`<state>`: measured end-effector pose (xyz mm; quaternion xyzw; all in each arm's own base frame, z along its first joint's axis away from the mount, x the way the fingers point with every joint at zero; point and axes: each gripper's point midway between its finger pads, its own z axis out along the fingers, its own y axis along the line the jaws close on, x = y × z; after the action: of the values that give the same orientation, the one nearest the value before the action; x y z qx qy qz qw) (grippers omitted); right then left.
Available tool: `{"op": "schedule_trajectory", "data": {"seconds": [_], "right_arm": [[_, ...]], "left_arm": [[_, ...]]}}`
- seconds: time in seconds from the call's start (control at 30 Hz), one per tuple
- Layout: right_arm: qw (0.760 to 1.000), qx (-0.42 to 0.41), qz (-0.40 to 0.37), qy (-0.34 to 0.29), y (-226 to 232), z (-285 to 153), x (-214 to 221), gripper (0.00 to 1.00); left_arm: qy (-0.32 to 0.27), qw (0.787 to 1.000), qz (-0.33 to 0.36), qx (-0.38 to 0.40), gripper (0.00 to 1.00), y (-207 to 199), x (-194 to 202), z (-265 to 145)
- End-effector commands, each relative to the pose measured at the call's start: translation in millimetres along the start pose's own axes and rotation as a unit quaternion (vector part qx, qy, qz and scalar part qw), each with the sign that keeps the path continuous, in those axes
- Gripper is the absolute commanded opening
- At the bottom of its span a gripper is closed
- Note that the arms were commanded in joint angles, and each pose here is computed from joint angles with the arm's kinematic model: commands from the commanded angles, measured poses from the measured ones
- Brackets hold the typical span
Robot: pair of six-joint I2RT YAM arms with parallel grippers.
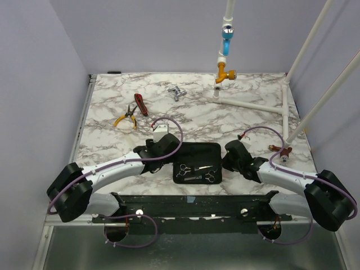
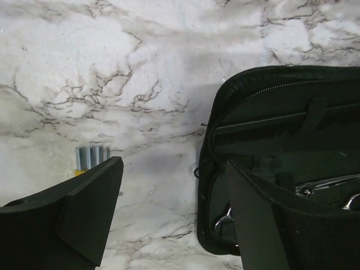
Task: Sort the hair-cutting tools
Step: Adjust the hairdressing tool bag at the center of the board.
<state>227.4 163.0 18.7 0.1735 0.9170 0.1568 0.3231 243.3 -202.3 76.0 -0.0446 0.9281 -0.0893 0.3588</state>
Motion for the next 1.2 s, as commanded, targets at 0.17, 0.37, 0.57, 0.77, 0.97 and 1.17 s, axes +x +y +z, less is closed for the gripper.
{"op": "schedule_trajectory", "data": {"seconds": [0.17, 0.37, 0.57, 0.77, 0.97, 1.17], "right_arm": [[1.0, 0.021, 0.002, 0.008, -14.3, 8.4, 10.4, 0.01], [1.0, 0.019, 0.0, 0.008, -12.2, 8.7, 9.7, 0.01], [1.0, 0.019, 0.0, 0.006, -12.1, 7.9, 8.3, 0.01], [1.0, 0.022, 0.003, 0.005, -14.2, 8.8, 9.3, 0.01], [1.0, 0.023, 0.006, 0.007, -15.6, 9.9, 11.4, 0.01], [1.0, 0.023, 0.008, 0.008, -17.5, 9.1, 13.3, 0.01]], "left_arm": [[-0.016, 0.993, 0.074, -0.091, 0.79, 8.2, 9.7, -4.3], [-0.002, 0.992, 0.096, -0.08, 0.8, -12.3, 15.3, 6.1], [0.011, 0.992, 0.103, -0.076, 0.8, -18.8, 22.2, 11.8], [0.024, 0.992, 0.102, -0.071, 0.78, -18.6, 35.2, 12.5], [0.031, 0.992, 0.104, -0.066, 0.76, -23.4, 46.1, 11.1], [0.035, 0.991, 0.105, -0.077, 0.73, -18.5, 51.2, 13.8]]}}
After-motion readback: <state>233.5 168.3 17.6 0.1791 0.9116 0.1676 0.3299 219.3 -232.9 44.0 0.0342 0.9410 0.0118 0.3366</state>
